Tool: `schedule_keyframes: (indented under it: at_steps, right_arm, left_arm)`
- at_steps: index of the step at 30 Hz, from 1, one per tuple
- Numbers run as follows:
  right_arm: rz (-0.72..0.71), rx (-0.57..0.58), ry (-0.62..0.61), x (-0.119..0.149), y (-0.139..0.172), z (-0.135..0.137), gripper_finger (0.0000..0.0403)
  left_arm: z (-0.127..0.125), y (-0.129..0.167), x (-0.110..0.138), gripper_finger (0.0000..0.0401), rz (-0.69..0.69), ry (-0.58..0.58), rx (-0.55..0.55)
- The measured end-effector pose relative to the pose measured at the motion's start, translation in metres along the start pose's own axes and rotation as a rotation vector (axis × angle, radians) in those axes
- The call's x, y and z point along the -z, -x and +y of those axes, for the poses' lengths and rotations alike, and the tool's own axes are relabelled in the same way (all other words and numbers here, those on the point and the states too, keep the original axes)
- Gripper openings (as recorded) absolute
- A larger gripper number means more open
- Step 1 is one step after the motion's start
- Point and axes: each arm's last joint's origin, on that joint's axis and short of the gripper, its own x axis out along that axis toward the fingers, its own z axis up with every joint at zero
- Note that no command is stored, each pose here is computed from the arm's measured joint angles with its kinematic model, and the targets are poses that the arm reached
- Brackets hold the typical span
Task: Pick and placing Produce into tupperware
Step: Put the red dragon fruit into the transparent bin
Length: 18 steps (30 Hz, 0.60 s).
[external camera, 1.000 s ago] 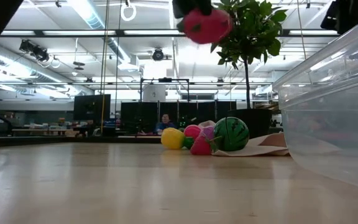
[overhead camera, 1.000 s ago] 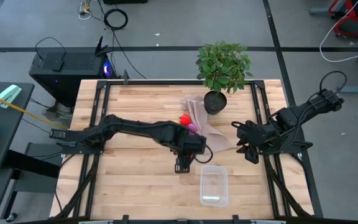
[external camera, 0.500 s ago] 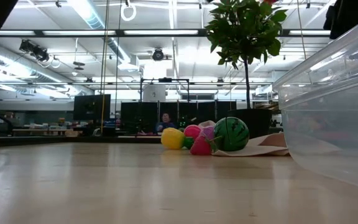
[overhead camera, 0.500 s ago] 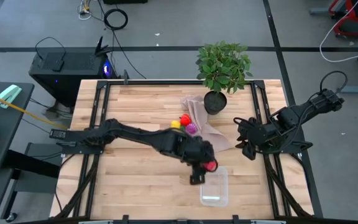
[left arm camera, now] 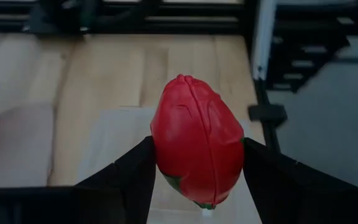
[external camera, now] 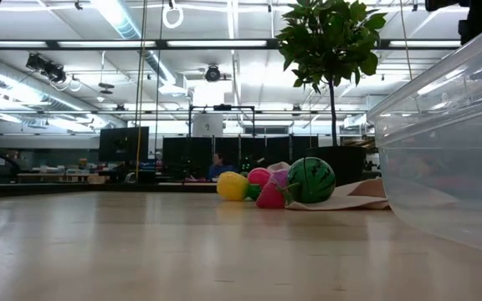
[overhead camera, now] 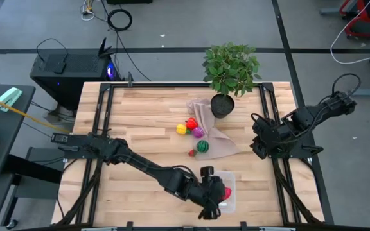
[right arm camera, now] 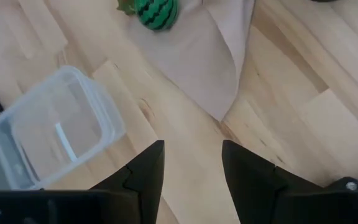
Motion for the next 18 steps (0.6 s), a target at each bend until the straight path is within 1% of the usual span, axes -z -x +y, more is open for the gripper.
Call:
schedule_keyframes:
  at_steps: [3, 5, 9, 10, 12, 14, 18]
  right_arm:
    - [-0.007, -0.010, -0.024, 0.000, 0.001, 0.000, 0.0167]
    - [-0.011, -0.012, -0.024, 0.000, 0.001, 0.000, 0.0167]
    - [-0.012, -0.014, -0.016, -0.001, 0.001, 0.001, 0.0167]
    - [-0.012, -0.013, -0.010, 0.000, 0.001, 0.000, 0.0167]
    - [-0.013, -0.015, 0.003, 0.000, 0.001, 0.000, 0.0167]
    - [-0.015, -0.018, 0.015, 0.000, 0.002, -0.001, 0.0167]
    - [-0.017, -0.020, 0.054, 0.000, 0.003, -0.002, 0.0167]
  left_arm:
    - [0.003, -0.001, -0.004, 0.0218, -0.047, 0.063, -0.060]
    - [0.005, -0.001, -0.009, 0.0221, -0.111, 0.109, -0.088]
    - [0.009, -0.007, -0.024, 0.0226, -0.247, 0.160, -0.074]
    - [0.009, -0.009, -0.023, 0.0225, -0.247, 0.145, -0.078]
    - [0.013, -0.024, -0.017, 0.0220, -0.257, 0.137, -0.091]
    - [0.017, -0.036, -0.003, 0.0217, -0.199, 0.115, -0.120]
    - [0.024, -0.056, 0.016, 0.0219, -0.214, 0.157, -0.127]
